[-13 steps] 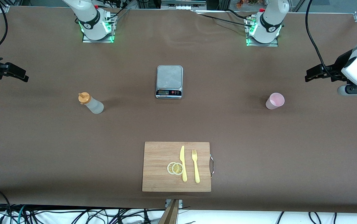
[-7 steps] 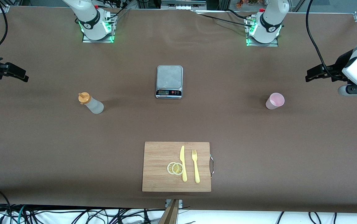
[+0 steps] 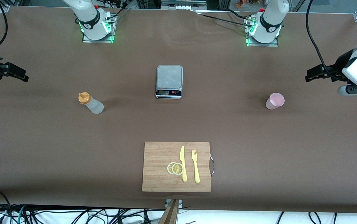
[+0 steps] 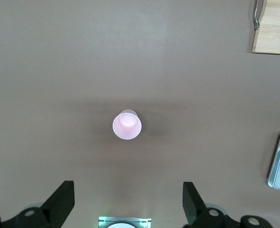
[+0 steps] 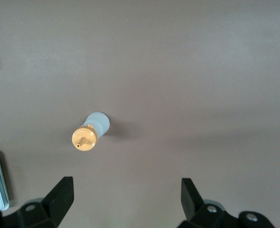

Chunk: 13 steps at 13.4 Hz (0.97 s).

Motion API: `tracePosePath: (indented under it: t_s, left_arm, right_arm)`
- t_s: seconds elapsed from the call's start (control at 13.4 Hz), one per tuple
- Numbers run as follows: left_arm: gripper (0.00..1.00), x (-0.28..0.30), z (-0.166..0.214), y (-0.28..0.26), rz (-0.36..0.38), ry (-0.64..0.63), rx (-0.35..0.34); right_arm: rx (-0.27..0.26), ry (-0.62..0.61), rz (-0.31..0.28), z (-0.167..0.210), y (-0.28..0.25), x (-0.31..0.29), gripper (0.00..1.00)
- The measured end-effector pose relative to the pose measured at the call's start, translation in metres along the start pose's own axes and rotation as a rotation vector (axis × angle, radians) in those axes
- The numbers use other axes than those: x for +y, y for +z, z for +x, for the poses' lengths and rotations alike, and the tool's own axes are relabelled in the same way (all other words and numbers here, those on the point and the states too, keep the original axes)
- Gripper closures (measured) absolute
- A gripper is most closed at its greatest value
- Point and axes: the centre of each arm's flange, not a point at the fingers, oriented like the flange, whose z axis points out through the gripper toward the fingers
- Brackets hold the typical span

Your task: Add sauce to pink cup with both arms

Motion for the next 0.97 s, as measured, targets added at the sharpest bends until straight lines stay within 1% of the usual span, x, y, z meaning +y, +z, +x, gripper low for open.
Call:
tracePosePath:
  t_s: [0.6, 0.97]
  left_arm:
    - [0.0, 0.0, 0.001, 0.001, 0.0, -0.001, -0.003]
    - [0.0, -0.016, 0.016, 0.022, 0.0, -0.031, -0.042]
  right_arm:
    - [0.0, 0.0, 0.0, 0.0, 0.0, 0.0, 0.0]
    - [0.0, 0.0, 0.0, 0.0, 0.0, 0.0, 0.0]
